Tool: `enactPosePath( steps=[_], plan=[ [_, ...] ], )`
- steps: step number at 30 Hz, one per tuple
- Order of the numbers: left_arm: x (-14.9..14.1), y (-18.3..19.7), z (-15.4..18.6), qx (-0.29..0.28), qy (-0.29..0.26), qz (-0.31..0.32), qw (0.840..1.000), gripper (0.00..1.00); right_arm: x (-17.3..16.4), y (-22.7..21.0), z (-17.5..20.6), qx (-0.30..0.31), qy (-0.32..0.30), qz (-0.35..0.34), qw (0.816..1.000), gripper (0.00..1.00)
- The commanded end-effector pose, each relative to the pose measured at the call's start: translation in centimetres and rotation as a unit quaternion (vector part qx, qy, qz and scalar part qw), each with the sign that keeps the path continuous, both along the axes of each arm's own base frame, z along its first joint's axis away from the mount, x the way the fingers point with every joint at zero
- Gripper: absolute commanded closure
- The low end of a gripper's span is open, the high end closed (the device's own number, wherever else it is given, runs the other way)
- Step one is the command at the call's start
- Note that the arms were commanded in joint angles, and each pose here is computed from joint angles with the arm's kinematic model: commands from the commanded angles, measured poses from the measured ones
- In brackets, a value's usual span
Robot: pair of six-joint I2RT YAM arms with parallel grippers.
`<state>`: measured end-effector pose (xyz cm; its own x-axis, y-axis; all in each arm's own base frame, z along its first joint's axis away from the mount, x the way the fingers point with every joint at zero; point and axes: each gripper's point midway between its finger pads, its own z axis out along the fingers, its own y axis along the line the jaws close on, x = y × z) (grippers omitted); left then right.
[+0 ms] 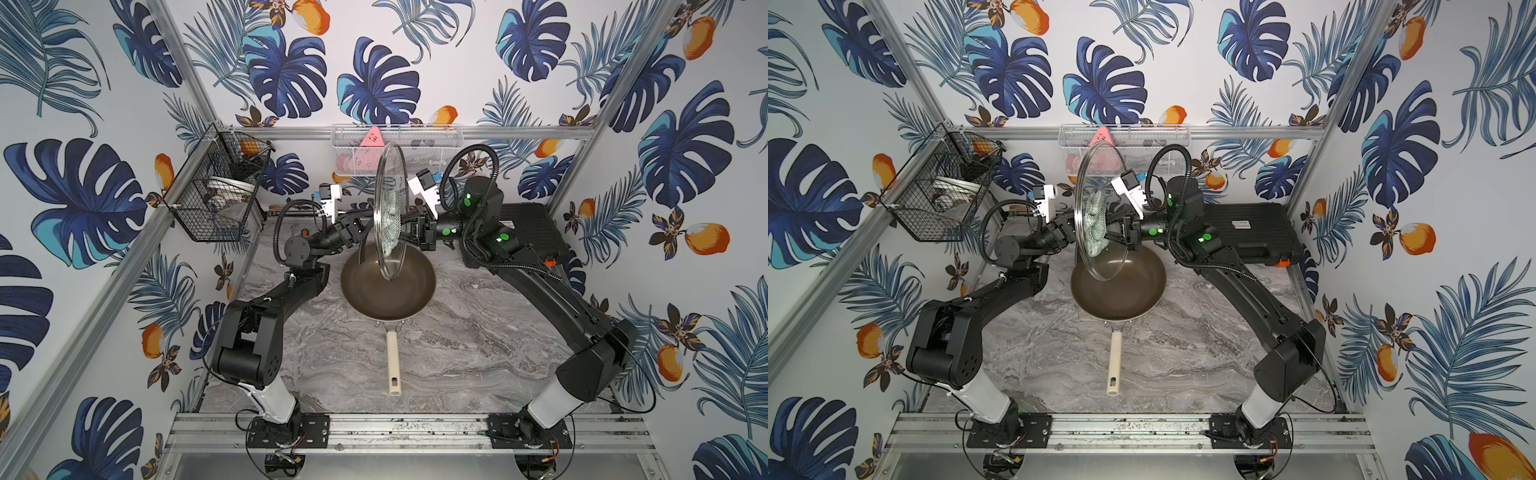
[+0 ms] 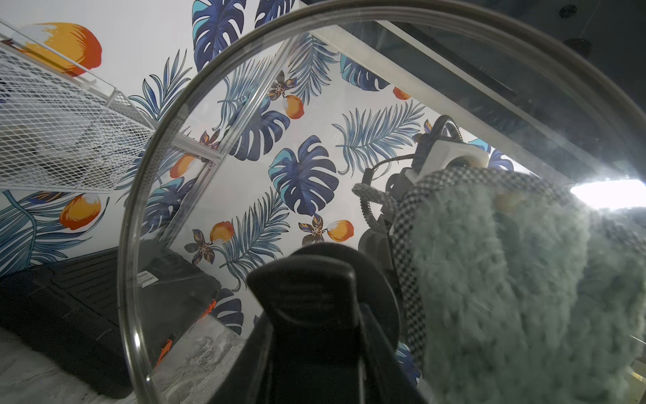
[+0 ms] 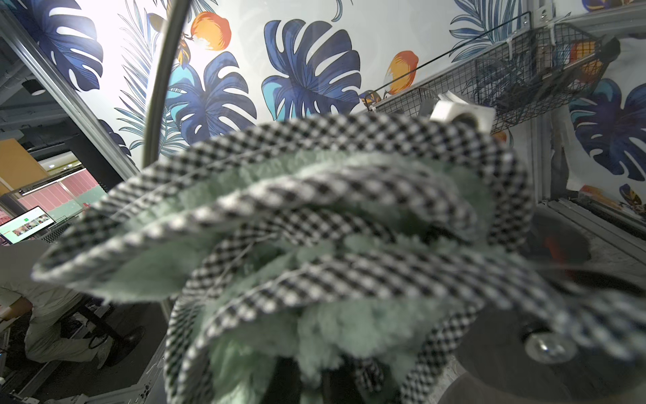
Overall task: Wipe the pot lid with a cloth
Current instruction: Wipe the pot lid.
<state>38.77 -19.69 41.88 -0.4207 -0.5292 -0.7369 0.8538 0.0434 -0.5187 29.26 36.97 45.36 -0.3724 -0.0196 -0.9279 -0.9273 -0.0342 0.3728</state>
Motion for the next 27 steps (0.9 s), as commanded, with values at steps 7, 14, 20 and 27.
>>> enactPosePath(
  steps=[7,14,20,27],
  plan=[
    [-2.3,-0.5,1.0,0.008,-0.064,-0.009,0.998,1.00,3.5,-1.7,2.3,0.024,-0.028,-0.041,0.998,1.00],
    [-3.2,-1.0,1.3,0.011,-0.067,-0.021,0.997,1.00,6.9,-2.4,2.8,0.036,-0.018,-0.051,0.998,1.00],
    [-4.2,-1.2,2.4,0.011,-0.078,-0.031,0.996,1.00,11.2,-3.8,1.5,0.036,0.004,-0.072,0.997,1.00],
    [-5.0,-1.1,3.6,0.009,-0.095,-0.034,0.995,1.00,13.6,-3.5,-0.9,0.027,0.031,-0.072,0.997,1.00]
  ],
)
